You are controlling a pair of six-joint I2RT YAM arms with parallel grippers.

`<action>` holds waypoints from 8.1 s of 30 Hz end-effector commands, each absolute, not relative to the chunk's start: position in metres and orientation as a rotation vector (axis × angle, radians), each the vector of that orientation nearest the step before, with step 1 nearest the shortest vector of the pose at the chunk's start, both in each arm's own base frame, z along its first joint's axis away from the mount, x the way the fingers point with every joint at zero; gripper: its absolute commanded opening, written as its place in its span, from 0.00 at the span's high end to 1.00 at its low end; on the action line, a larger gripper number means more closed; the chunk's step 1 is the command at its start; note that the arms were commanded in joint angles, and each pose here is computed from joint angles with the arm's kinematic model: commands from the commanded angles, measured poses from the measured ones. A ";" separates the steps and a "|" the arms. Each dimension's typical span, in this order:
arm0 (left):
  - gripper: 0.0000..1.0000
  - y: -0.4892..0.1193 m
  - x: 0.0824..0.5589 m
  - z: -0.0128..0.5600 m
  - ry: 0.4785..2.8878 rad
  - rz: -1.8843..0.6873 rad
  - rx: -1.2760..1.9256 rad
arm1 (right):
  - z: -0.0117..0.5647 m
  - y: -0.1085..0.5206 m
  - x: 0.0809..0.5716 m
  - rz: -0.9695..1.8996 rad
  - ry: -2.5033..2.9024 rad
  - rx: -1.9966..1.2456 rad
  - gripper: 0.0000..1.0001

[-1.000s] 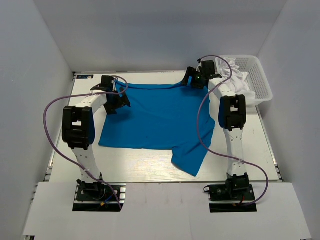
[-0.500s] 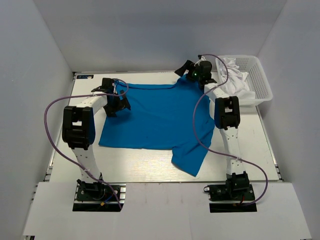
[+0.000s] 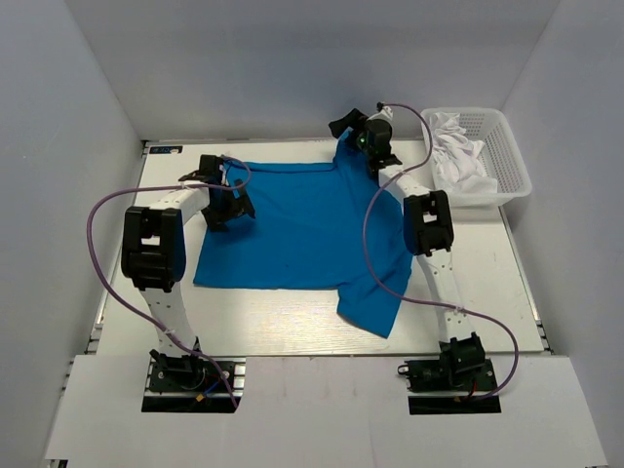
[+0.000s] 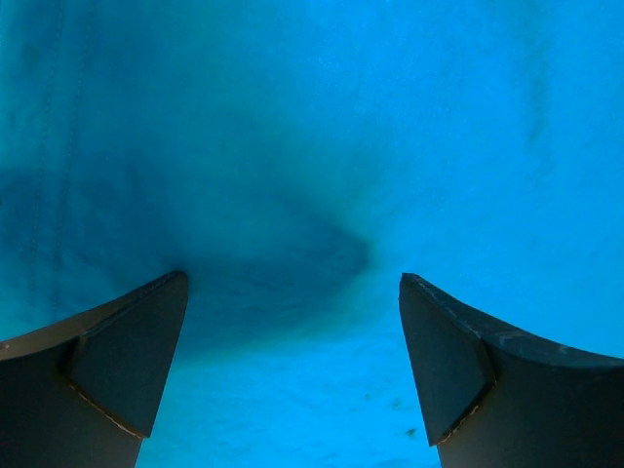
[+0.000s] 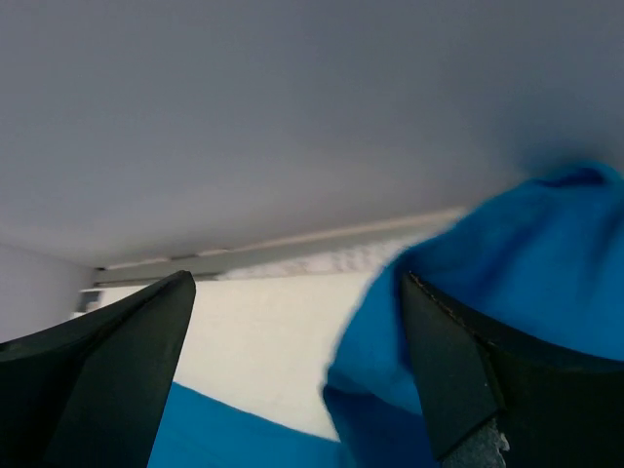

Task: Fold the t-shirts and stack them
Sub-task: Flatten out the tshirt, then grap the side of the flattened tshirt closest away from the robot with both arms, then fold the flattened tshirt in 1/3 of the way

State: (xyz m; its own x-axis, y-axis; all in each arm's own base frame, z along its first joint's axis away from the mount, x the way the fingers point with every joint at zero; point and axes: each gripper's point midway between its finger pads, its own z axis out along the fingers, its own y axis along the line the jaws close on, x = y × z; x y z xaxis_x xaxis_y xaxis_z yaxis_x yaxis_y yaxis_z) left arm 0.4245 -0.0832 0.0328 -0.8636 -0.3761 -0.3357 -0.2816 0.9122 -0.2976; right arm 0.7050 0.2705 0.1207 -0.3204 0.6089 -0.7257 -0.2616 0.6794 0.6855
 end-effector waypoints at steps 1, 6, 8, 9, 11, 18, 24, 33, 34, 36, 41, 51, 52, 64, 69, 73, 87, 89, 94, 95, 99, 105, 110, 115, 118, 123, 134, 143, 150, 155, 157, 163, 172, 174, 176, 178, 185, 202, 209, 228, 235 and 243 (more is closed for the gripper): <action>0.00 -0.080 0.421 0.044 2.662 -0.313 -0.456 | 0.147 0.219 0.705 0.687 1.761 0.380 0.10; 0.00 -0.072 0.410 0.038 2.674 -0.257 -0.472 | 0.143 0.195 0.698 0.457 1.847 0.334 0.10; 0.00 -0.063 0.406 0.037 2.679 -0.213 -0.494 | 0.151 0.190 0.699 0.428 1.842 0.319 0.10; 0.00 -0.063 0.403 0.037 2.687 -0.213 -0.513 | 0.143 0.189 0.696 0.417 1.865 0.316 0.10; 0.00 -0.061 0.396 0.030 2.704 -0.192 -0.536 | 0.140 0.188 0.690 0.399 1.891 0.274 0.10; 0.00 -0.054 0.399 0.037 2.682 -0.175 -0.597 | 0.110 0.205 0.660 0.456 2.063 0.115 0.10; 0.00 -0.050 0.373 0.025 2.733 -0.130 -0.666 | 0.076 0.193 0.635 0.432 2.188 0.153 0.10; 0.00 -0.048 0.366 0.040 2.701 -0.130 -0.661 | 0.070 0.166 0.630 0.377 2.209 0.282 0.10; 0.00 -0.048 0.367 0.044 2.691 -0.135 -0.659 | 0.069 0.164 0.630 0.373 2.210 0.284 0.10; 0.00 -0.051 0.371 0.048 2.673 -0.146 -0.642 | 0.077 0.169 0.633 0.421 2.194 0.231 0.10; 0.00 -0.058 0.413 0.090 2.557 -0.218 -0.579 | 0.138 0.206 0.640 0.545 2.074 -0.088 0.10; 0.00 -0.037 0.378 0.137 2.491 -0.124 -0.795 | 0.228 0.196 0.533 0.516 2.108 -0.151 0.10; 0.00 -0.038 0.362 0.135 2.492 -0.138 -0.792 | 0.224 0.190 0.522 0.502 2.139 -0.118 0.10; 0.00 -0.041 0.324 0.104 2.498 -0.180 -0.875 | 0.132 0.125 0.284 0.519 2.440 0.196 0.10; 0.00 -0.039 0.315 0.097 2.520 -0.149 -0.905 | 0.092 0.157 0.267 0.753 2.534 0.196 0.10; 0.00 -0.028 0.297 0.095 2.502 -0.067 -1.007 | 0.057 0.149 0.266 0.676 2.608 0.250 0.10; 0.00 -0.025 0.243 0.068 2.536 -0.033 -1.167 | 0.005 0.095 0.221 0.344 2.755 0.481 0.10; 0.00 -0.024 0.240 0.064 2.554 -0.018 -1.173 | 0.004 0.089 0.204 0.297 2.808 0.536 0.10; 0.00 -0.025 0.244 0.070 2.521 -0.043 -1.176 | 0.018 0.095 0.195 0.369 2.785 0.502 0.10; 0.00 -0.025 0.244 0.073 2.512 -0.050 -1.173 | 0.025 0.097 0.201 0.395 2.751 0.459 0.10; 0.00 -0.023 0.231 0.067 2.537 -0.012 -1.196 | 0.078 0.113 0.230 0.489 2.609 0.177 0.10; 0.00 -0.011 0.207 0.058 2.549 0.121 -1.280 | 0.124 0.134 0.219 0.453 2.592 -0.144 0.10; 0.00 -0.008 0.198 0.044 2.534 0.149 -1.347 | 0.105 0.148 0.168 0.459 2.749 -0.213 0.10; 0.18 -0.003 0.198 0.028 2.491 0.169 -1.408 | 0.086 0.136 0.130 0.379 2.864 -0.173 0.10; 0.28 -0.005 0.203 0.019 2.470 0.134 -1.415 | 0.070 0.134 0.106 0.376 2.952 -0.167 0.10; 0.43 -0.007 0.200 0.004 2.463 0.116 -1.430 | 0.054 0.140 0.085 0.412 3.011 -0.188 0.10; 1.00 -0.012 0.204 0.007 2.455 0.047 -1.397 | 0.022 0.143 0.075 0.280 3.090 -0.195 0.17; 1.00 -0.015 0.208 0.013 2.466 0.001 -1.332 | 0.009 0.152 0.076 0.292 3.106 -0.147 0.54; 1.00 -0.013 0.211 0.029 2.442 -0.010 -1.298 | 0.026 0.155 0.064 0.378 3.129 -0.061 1.00; 1.00 -0.014 0.212 0.041 2.421 -0.033 -1.290 | 0.071 0.165 0.068 0.514 3.056 -0.014 1.00; 1.00 -0.016 0.217 0.047 2.406 -0.060 -1.283 | 0.079 0.156 0.078 0.433 3.009 0.009 1.00; 1.00 -0.019 0.242 0.075 2.345 -0.125 -1.258 | 0.127 0.169 0.146 0.333 2.764 -0.013 1.00; 1.00 -0.020 0.278 0.097 2.325 -0.141 -1.223 | 0.158 0.156 0.226 0.159 2.596 0.103 1.00; 1.00 -0.020 0.286 0.094 2.344 -0.126 -1.230 | 0.162 0.149 0.244 0.137 2.579 0.135 1.00; 1.00 -0.021 0.297 0.099 2.345 -0.127 -1.217 | 0.172 0.152 0.261 0.172 2.540 0.150 1.00; 1.00 -0.021 0.310 0.099 2.344 -0.128 -1.217 | 0.177 0.155 0.281 0.197 2.514 0.154 1.00; 1.00 -0.025 0.356 0.103 2.332 -0.151 -1.210 | 0.178 0.141 0.332 0.158 2.520 0.182 1.00; 1.00 -0.004 0.428 0.102 2.327 0.006 -1.226 | 0.168 0.127 0.413 0.291 2.520 0.157 1.00; 1.00 -0.005 0.438 0.085 2.363 -0.003 -1.244 | 0.166 0.125 0.439 0.344 2.485 0.110 1.00; 0.00 0.005 0.474 0.087 2.353 0.015 -1.238 | 0.119 0.107 0.523 0.335 2.526 0.125 0.53; 0.00 0.013 0.476 0.131 2.257 -0.013 -1.238 | 0.132 0.114 0.502 0.430 2.534 0.102 0.10; 0.00 0.000 0.469 0.141 2.271 -0.121 -1.135 | 0.153 0.143 0.428 0.642 2.512 -0.109 0.10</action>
State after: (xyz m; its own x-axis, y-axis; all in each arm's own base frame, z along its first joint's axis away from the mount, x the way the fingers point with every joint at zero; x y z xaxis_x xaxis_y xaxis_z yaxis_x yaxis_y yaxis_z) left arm 0.4699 0.0071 0.1110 -0.4642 -0.7678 -0.4416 -0.7609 0.6009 -0.2450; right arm 0.4429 0.1205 0.1361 -0.8651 0.1074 -0.4899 -0.0874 0.9296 0.3581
